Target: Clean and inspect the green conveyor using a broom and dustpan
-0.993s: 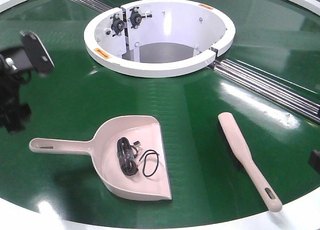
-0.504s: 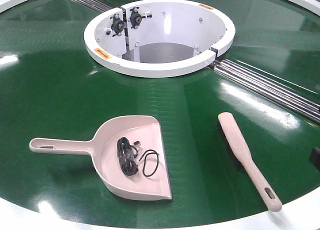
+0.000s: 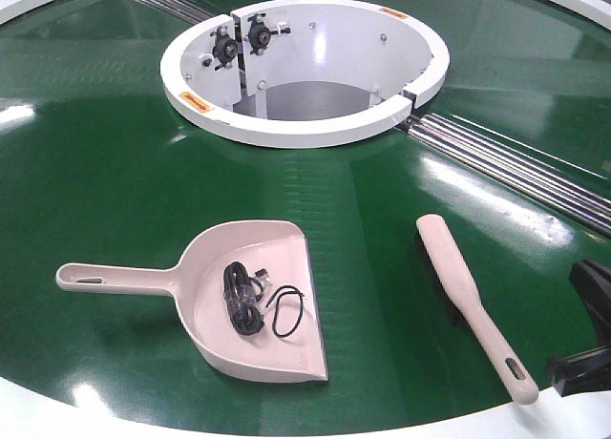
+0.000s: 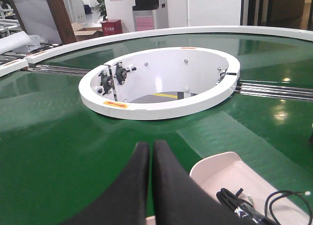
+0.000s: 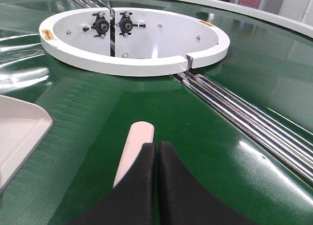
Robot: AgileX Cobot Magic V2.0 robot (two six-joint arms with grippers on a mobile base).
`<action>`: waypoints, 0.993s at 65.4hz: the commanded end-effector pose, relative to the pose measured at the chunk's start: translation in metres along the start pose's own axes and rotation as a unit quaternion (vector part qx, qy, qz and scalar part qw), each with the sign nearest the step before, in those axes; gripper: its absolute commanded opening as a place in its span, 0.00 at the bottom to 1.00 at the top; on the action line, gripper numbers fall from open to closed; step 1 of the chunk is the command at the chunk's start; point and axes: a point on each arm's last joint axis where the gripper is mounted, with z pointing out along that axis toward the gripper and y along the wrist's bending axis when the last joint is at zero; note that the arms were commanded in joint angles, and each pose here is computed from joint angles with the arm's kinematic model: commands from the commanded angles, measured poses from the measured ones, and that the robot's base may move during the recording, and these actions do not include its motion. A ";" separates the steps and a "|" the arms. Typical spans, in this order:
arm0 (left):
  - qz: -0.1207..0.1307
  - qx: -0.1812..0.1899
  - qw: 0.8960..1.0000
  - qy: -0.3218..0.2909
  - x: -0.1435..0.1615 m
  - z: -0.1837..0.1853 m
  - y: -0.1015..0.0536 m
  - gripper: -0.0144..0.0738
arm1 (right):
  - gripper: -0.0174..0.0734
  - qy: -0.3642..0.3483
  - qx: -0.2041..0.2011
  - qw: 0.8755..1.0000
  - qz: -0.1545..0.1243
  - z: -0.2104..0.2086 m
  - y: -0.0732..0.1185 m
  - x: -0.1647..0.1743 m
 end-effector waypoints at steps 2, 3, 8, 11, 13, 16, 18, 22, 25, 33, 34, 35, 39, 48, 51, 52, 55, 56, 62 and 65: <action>-0.010 -0.005 0.998 -0.060 -0.010 -0.002 0.001 0.16 | 0.19 -0.061 0.011 0.998 0.000 -0.001 -0.003 -0.018; -0.010 -0.004 0.998 -0.057 -0.010 -0.002 0.001 0.16 | 0.19 -0.060 0.010 0.998 0.000 -0.001 -0.003 -0.018; -0.010 -0.003 0.999 -0.047 -0.008 -0.002 0.000 0.16 | 0.19 -0.060 0.010 0.998 0.002 -0.001 -0.003 -0.017; -0.010 -0.003 0.999 -0.045 -0.007 -0.002 0.000 0.16 | 0.19 -0.060 0.010 0.998 0.002 -0.001 -0.003 -0.017; -0.010 -0.003 0.999 -0.045 -0.007 -0.002 0.000 0.16 | 0.19 -0.060 0.010 0.998 0.002 -0.001 -0.003 -0.017; -0.010 -0.003 0.999 -0.045 -0.007 -0.002 0.000 0.16 | 0.19 -0.060 0.010 0.998 0.002 -0.001 -0.003 -0.017; -0.010 -0.003 0.999 -0.045 -0.007 -0.002 0.000 0.16 | 0.19 -0.060 0.010 0.998 0.002 -0.001 -0.003 -0.017; -0.010 -0.003 0.999 -0.045 -0.007 -0.002 0.000 0.16 | 0.19 -0.060 0.010 0.998 0.002 -0.001 -0.003 -0.017; -0.010 -0.003 0.999 -0.045 -0.007 -0.002 0.000 0.16 | 0.19 -0.060 0.010 0.998 0.002 -0.001 -0.003 -0.017; -0.010 -0.002 0.999 -0.044 -0.007 -0.002 0.000 0.16 | 0.19 -0.060 0.010 0.998 0.002 -0.001 -0.003 -0.017; -0.010 -0.002 0.999 -0.044 -0.007 -0.002 0.000 0.16 | 0.19 -0.060 0.010 0.998 0.002 -0.001 -0.003 -0.017; -0.010 -0.002 0.999 -0.044 -0.007 -0.002 0.000 0.16 | 0.19 -0.060 0.010 0.998 0.002 -0.001 -0.003 -0.017; -0.010 -0.002 0.999 -0.044 -0.007 -0.002 0.000 0.16 | 0.19 -0.060 0.010 0.998 0.002 -0.001 -0.003 -0.017; -0.010 -0.002 0.999 -0.042 -0.007 -0.002 0.000 0.16 | 0.19 -0.060 0.010 0.998 0.002 -0.001 -0.003 -0.017; -0.010 -0.002 0.999 -0.042 -0.007 -0.002 0.000 0.16 | 0.19 -0.060 0.010 0.998 0.002 -0.001 -0.003 -0.017; -0.010 -0.002 0.999 -0.041 -0.007 -0.002 0.000 0.16 | 0.19 -0.060 0.010 0.998 0.002 -0.001 -0.003 -0.017; -0.010 -0.003 0.999 -0.036 -0.006 -0.002 0.000 0.16 | 0.19 -0.060 0.010 0.998 0.002 -0.001 -0.003 -0.017; -0.010 -0.004 0.999 -0.033 -0.005 -0.002 0.001 0.16 | 0.19 -0.060 0.010 0.998 0.002 -0.001 -0.003 -0.017; -0.012 -0.028 0.999 -0.018 -0.002 -0.002 0.006 0.16 | 0.19 -0.060 0.010 0.998 0.002 -0.001 -0.003 -0.017; -0.013 -0.041 0.999 -0.009 -0.001 -0.003 0.009 0.16 | 0.19 -0.060 0.010 0.998 0.002 -0.001 -0.003 -0.017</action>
